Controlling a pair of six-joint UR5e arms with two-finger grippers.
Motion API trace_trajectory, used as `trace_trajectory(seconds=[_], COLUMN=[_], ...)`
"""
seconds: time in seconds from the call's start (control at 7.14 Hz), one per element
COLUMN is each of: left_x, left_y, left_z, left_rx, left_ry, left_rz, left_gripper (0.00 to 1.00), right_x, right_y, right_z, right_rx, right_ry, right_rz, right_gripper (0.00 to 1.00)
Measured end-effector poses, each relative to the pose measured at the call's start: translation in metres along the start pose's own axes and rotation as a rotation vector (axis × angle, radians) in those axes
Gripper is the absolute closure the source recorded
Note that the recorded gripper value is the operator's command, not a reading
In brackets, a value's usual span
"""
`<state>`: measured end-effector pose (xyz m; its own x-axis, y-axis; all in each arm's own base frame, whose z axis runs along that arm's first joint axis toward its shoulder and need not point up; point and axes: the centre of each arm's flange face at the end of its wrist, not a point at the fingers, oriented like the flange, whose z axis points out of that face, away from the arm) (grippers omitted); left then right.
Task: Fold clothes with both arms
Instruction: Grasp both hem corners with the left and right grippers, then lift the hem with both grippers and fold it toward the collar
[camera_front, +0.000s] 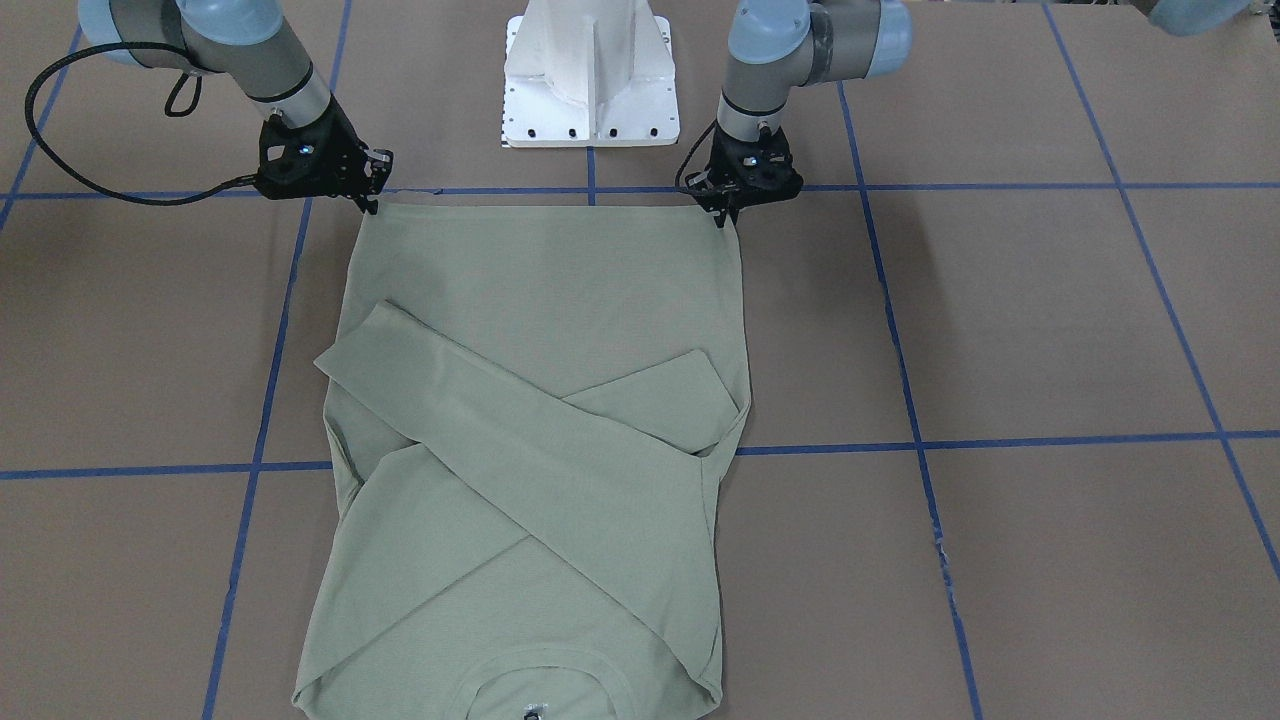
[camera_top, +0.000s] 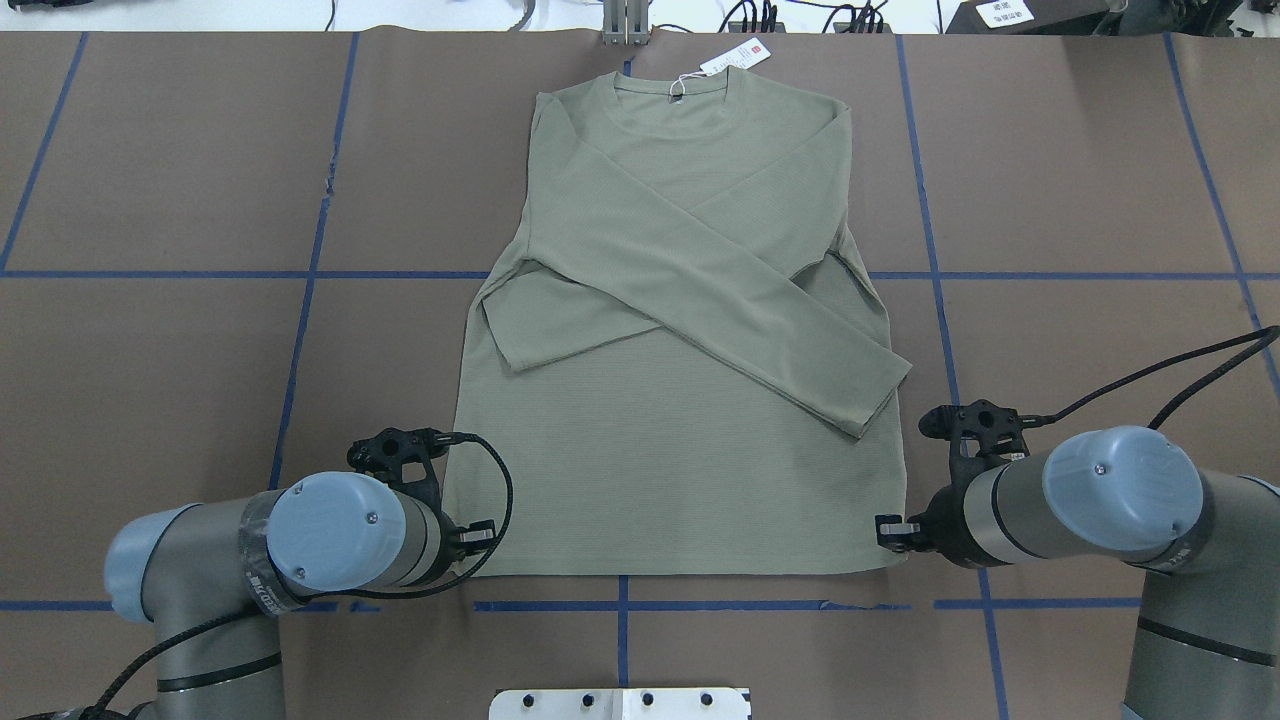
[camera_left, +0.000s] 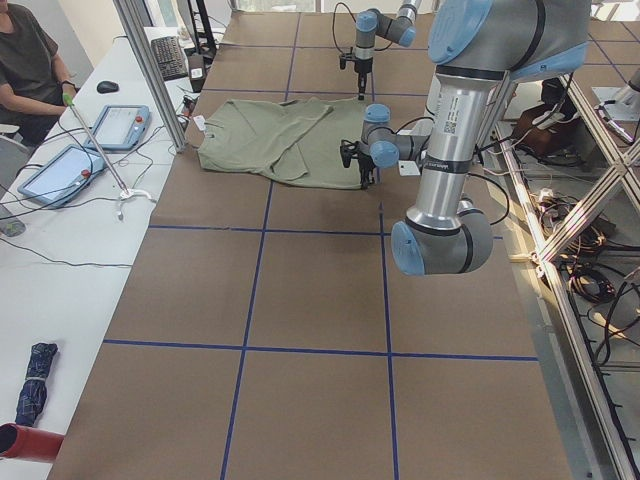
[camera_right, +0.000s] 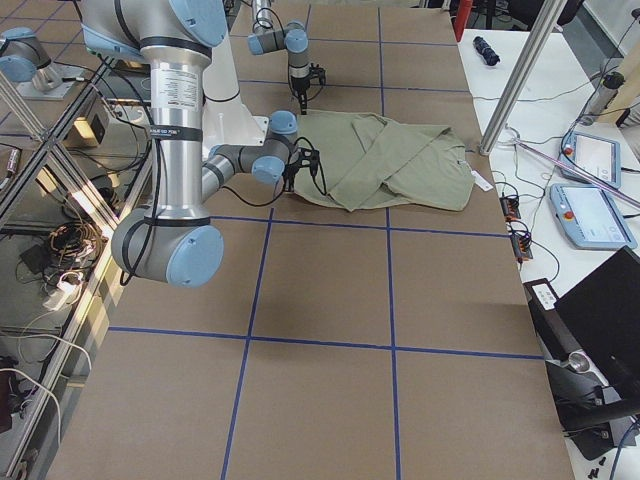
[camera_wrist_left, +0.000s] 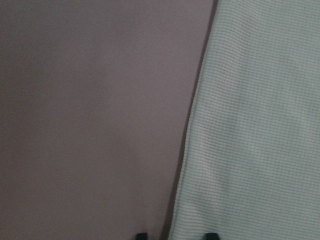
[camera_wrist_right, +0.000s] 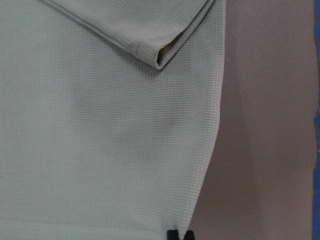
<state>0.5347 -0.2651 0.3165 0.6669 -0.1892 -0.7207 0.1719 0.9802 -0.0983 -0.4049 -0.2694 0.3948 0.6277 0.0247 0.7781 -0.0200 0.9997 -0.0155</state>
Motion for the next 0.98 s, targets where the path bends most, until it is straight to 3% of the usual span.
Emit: trace_trajectory(seconds=[0.28, 0.56, 0.84, 0.98], left_x=[0.008, 0.005, 0.000, -0.005], left_y=[0.001, 0.004, 0.019, 0.038], left_z=[-0.026, -0.067, -0.120, -0.145], left_rx=[-0.003, -0.012, -0.041, -0.066], left_ry=[0.050, 0.095, 0.089, 0.069], left_rz=[0.005, 0.007, 0.015, 0.034], left_gripper=[1.00, 1.00, 1.00, 1.00], right_x=[0.001, 0.013, 0.022, 0.027], right_y=[-0.005, -0.005, 0.015, 0.027], right_z=[-0.011, -0.043, -0.081, -0.097], right_rx=[-0.014, -0.052, -0.121, -0.181], right_ry=[-0.018, -0.052, -0.093, -0.112], right_rz=[0.012, 0.032, 0.027, 0.024], right_gripper=[1.00, 1.00, 1.00, 1.00])
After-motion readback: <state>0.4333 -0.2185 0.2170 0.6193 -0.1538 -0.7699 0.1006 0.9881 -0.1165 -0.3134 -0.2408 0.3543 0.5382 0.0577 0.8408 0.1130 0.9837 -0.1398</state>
